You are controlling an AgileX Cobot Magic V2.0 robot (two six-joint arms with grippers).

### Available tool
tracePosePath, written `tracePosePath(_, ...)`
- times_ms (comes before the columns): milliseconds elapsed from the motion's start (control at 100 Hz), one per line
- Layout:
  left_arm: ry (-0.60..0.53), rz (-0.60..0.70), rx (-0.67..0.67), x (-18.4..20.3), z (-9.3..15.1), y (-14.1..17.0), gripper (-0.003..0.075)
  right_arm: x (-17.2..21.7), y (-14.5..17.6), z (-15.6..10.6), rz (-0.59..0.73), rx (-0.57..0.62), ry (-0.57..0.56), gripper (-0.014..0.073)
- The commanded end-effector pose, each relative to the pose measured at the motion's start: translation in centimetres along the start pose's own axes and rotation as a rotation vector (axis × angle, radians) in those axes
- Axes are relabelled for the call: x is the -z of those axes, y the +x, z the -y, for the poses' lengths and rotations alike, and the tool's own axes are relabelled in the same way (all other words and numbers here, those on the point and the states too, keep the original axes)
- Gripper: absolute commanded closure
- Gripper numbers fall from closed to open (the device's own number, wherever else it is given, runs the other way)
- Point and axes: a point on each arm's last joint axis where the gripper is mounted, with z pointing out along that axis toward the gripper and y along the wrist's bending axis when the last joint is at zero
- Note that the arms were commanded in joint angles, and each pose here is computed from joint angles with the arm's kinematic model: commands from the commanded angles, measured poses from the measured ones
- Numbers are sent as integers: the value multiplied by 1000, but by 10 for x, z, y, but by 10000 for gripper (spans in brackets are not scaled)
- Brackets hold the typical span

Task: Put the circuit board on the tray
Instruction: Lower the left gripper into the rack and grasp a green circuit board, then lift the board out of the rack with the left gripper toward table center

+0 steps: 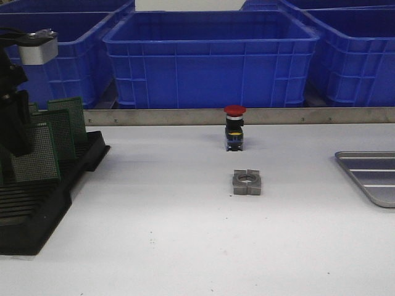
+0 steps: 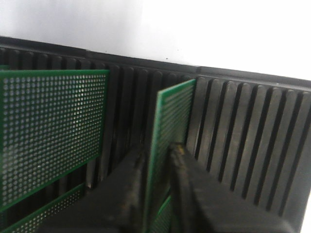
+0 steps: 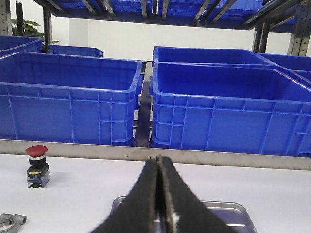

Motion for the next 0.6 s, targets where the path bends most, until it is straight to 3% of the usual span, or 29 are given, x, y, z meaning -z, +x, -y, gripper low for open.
tracePosePath(0,-78,39,-2,24,-3,-8,738,2,-7,0,89,8,-2,664)
tracePosePath(400,8,112,-26,56,-4,-25,738,2,-7,0,89,8,-2,664)
tracePosePath(590,-60,223,-19,80,-7,-40,738,2,-7,0,89,8,-2,664)
